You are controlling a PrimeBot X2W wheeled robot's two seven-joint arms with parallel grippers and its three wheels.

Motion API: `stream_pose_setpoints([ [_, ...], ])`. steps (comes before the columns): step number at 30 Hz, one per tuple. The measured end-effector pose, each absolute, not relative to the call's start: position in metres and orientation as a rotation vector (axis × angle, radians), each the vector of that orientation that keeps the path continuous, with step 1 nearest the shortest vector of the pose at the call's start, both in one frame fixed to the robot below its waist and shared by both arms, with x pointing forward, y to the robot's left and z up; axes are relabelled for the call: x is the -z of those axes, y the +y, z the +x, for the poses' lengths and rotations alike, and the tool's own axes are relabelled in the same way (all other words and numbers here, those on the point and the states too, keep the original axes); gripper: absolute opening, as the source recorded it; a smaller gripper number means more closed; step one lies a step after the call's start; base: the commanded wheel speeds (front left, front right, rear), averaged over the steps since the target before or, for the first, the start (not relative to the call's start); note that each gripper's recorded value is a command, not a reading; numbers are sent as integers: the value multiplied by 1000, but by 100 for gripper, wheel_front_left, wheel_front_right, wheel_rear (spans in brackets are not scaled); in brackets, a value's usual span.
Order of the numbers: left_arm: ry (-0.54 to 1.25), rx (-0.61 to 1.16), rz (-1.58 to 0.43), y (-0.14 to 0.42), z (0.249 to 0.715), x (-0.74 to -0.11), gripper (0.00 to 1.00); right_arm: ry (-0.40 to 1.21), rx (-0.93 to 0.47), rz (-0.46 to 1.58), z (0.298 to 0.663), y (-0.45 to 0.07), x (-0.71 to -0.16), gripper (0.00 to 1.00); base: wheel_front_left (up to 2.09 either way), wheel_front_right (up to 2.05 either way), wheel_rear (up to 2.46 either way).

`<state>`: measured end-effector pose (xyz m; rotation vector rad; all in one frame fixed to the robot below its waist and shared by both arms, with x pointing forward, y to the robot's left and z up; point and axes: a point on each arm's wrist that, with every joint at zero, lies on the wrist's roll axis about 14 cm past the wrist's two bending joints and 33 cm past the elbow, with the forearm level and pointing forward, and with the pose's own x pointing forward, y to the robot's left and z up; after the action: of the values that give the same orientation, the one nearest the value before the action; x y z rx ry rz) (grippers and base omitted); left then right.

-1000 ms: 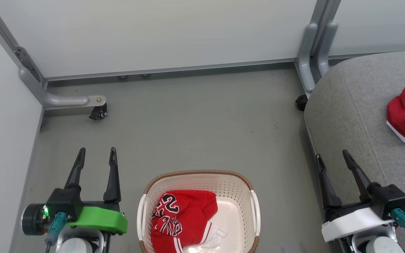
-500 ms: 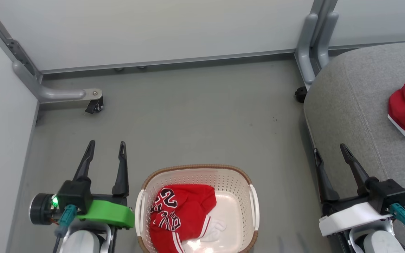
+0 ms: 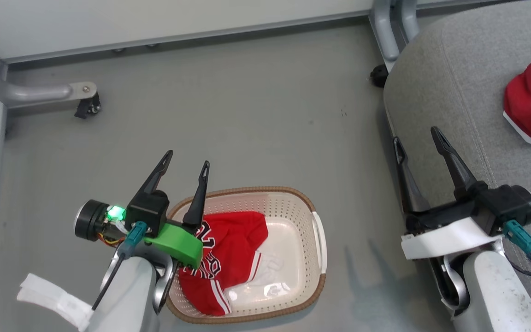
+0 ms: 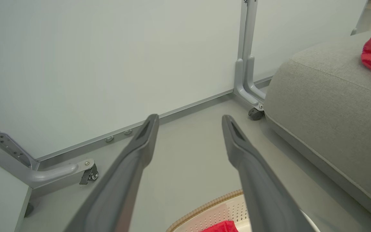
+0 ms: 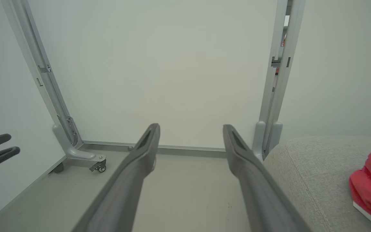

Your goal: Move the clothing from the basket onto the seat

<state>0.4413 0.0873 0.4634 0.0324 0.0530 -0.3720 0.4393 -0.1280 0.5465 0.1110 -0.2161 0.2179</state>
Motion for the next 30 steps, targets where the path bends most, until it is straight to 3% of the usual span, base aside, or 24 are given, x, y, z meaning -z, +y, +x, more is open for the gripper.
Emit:
stream_pose_setpoints([
  [14, 368, 566, 165, 60, 463, -339, 100, -187, -184, 115, 481, -143, -521, 100, 0, 0, 0],
  [30, 767, 739, 329, 69, 428, -194, 100, -125, -168, 93, 516, -156, -477, 100, 0, 0, 0],
])
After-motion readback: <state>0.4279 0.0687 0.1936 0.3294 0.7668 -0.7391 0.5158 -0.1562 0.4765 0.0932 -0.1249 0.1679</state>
